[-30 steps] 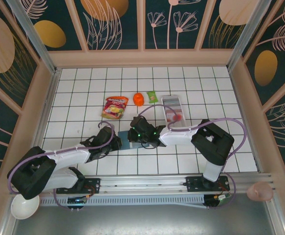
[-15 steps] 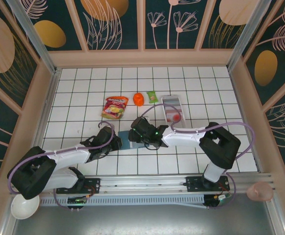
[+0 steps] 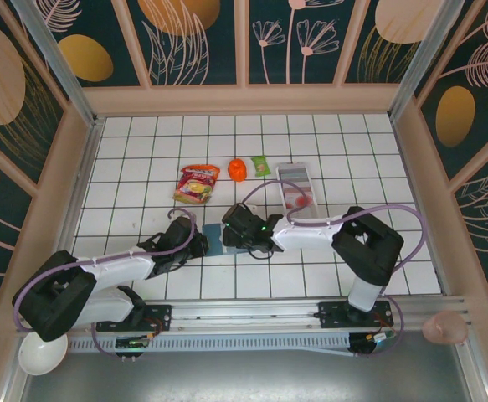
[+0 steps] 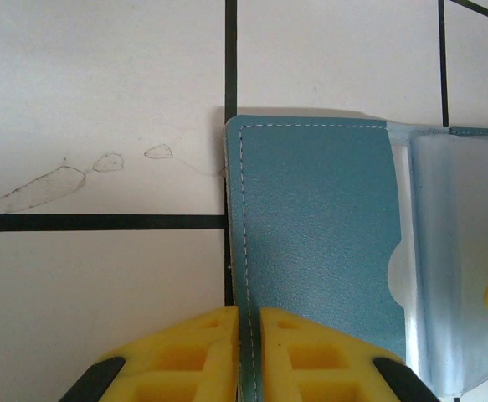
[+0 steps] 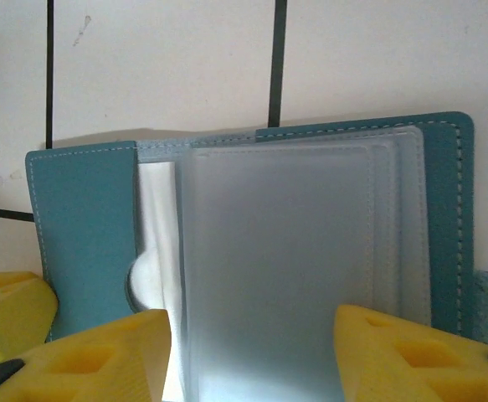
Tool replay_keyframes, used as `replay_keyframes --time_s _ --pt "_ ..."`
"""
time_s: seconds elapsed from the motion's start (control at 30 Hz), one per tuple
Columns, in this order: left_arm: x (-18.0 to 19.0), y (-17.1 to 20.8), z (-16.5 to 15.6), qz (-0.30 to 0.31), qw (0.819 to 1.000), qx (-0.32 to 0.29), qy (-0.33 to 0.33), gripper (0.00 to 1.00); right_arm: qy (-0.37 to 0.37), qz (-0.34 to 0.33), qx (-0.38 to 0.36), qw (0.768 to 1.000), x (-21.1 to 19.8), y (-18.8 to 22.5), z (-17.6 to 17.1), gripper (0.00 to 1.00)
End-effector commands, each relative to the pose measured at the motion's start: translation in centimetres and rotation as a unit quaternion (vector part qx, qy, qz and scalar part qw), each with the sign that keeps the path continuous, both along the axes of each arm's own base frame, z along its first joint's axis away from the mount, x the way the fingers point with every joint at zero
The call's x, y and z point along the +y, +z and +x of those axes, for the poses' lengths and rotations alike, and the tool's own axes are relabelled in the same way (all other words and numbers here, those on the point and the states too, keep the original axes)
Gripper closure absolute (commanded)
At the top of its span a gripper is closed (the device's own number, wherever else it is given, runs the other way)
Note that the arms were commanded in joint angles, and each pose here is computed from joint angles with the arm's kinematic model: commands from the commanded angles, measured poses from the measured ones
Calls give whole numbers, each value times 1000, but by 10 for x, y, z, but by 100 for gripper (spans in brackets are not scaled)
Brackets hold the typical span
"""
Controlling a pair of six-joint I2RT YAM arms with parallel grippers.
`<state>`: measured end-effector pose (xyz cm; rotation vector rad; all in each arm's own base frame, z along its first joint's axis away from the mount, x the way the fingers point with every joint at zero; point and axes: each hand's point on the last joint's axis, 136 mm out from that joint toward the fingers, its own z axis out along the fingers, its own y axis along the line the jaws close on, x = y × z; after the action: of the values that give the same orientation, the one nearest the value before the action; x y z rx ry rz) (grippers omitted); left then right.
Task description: Put the credit cards into the card holder
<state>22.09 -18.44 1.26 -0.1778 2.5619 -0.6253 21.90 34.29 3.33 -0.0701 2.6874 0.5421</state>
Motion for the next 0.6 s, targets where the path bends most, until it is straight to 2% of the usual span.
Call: replay_keyframes --time_s 0.0,0.23,0.57 --pt "9 -20 -19 19 999 36 -15 84 -1 3 6 1000 7 -3 -2 44" --pt "9 -21 -19 20 999 35 -16 85 3 35 18 999 21 -3 -2 41" --pt "11 -23 -20 21 999 35 -14 85 1 120 38 992 41 7 2 40"
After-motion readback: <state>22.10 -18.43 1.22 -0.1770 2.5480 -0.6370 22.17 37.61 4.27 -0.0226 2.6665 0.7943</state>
